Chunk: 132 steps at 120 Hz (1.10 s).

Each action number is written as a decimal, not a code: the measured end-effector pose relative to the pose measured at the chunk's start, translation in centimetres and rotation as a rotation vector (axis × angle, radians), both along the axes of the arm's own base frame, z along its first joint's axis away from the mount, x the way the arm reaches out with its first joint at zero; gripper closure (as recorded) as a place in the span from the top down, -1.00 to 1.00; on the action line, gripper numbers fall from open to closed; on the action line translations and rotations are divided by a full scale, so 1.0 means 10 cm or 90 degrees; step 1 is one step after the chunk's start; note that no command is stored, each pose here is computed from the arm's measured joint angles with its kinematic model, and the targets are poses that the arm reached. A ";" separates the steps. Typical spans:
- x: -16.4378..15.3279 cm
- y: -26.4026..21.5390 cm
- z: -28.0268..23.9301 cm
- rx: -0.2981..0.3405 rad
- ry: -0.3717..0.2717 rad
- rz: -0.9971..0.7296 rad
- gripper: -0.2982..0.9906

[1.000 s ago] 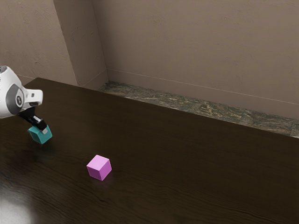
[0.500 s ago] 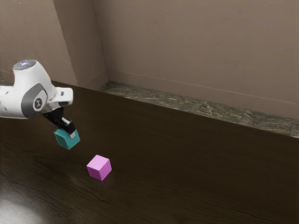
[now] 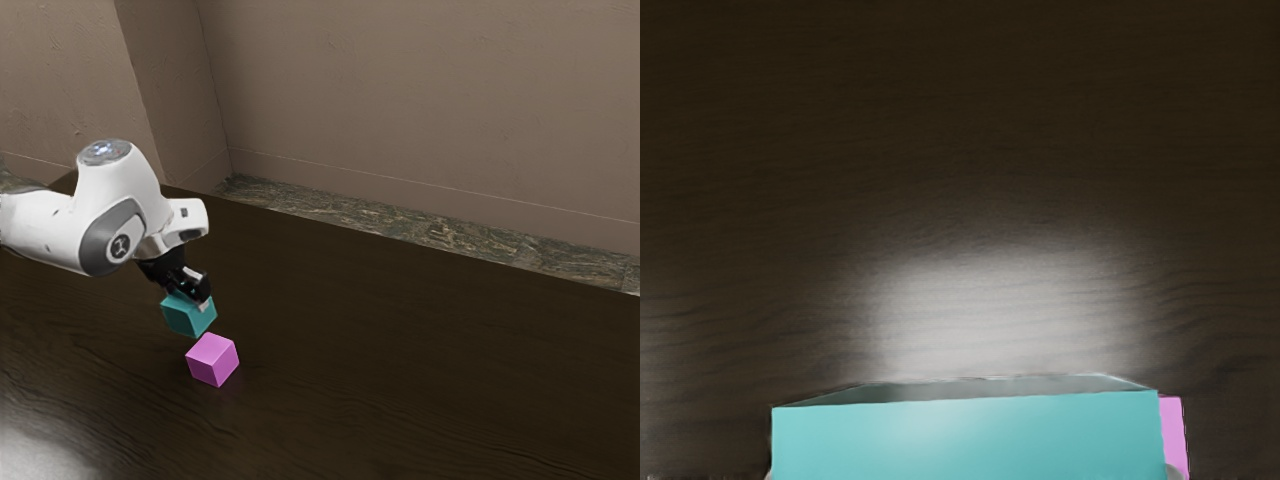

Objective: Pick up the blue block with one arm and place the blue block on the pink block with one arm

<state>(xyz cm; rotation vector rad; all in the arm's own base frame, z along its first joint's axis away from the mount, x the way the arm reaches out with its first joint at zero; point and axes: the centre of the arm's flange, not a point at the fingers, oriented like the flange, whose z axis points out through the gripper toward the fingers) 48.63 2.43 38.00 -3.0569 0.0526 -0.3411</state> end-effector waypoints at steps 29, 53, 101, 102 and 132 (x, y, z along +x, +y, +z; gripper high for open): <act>-0.15 -0.30 -0.11 0.001 0.016 0.032 -0.06; -0.17 -0.35 -0.21 -0.007 0.033 0.062 -0.01; -0.12 -0.40 -0.21 -0.012 0.032 0.079 0.36; -0.12 -0.40 -0.21 -0.012 0.032 0.080 0.36; 0.21 -0.33 0.39 -0.020 -0.007 0.097 0.48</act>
